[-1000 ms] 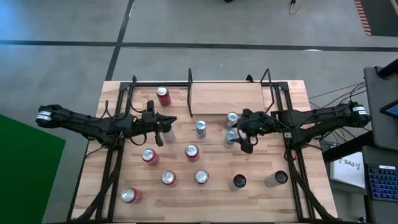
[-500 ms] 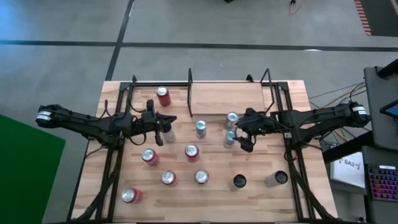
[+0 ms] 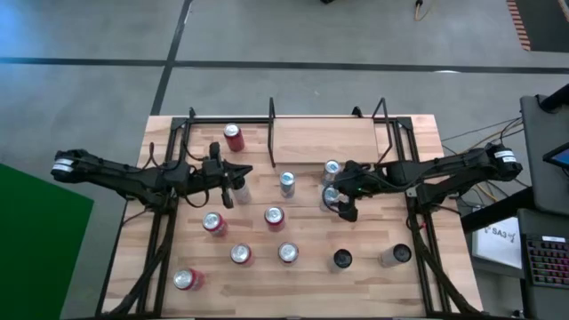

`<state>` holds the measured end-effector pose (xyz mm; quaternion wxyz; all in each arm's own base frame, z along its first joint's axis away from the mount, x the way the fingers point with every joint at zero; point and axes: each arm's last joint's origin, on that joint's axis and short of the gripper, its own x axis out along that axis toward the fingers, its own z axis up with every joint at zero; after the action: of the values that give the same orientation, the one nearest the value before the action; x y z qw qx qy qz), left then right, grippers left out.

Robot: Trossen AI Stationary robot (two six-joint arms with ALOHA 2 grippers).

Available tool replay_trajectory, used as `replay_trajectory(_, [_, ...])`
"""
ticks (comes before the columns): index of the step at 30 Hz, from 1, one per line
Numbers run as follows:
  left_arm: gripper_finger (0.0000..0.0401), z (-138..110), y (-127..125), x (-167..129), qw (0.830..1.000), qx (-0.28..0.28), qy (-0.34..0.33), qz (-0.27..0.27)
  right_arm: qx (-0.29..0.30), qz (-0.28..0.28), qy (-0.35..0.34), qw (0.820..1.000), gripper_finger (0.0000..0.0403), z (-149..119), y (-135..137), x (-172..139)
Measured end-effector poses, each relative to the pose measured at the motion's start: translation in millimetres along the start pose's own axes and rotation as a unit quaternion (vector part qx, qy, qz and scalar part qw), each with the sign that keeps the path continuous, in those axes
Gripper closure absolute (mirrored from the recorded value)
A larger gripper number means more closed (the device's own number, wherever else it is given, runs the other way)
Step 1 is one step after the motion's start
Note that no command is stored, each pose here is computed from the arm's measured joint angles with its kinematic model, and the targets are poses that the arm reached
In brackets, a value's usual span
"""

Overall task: Place canned beverage on shelf
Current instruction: Put the white and blue soda can on the shelf

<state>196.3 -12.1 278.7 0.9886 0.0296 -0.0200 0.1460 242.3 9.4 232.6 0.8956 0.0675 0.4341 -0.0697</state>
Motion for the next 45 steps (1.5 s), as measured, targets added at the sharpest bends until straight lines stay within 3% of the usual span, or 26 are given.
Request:
replay_trajectory(25, [0.0401, -1, 0, 0, 1.0, 0.002, 0.001, 0.0, -0.007, -0.013, -0.003, 1.0, 0.0079, 2, 1, 10])
replay_trajectory(35, [0.0401, -2, 0, 0, 1.0, 0.003, 0.003, 0.0, -0.017, -0.016, 0.01, 1.0, 0.0178, 1, 1, 16])
replay_trajectory(45, [0.0401, -2, 0, 0, 1.0, 0.003, 0.004, 0.0, 0.006, -0.005, 0.009, 1.0, 0.0176, 3, 2, 13])
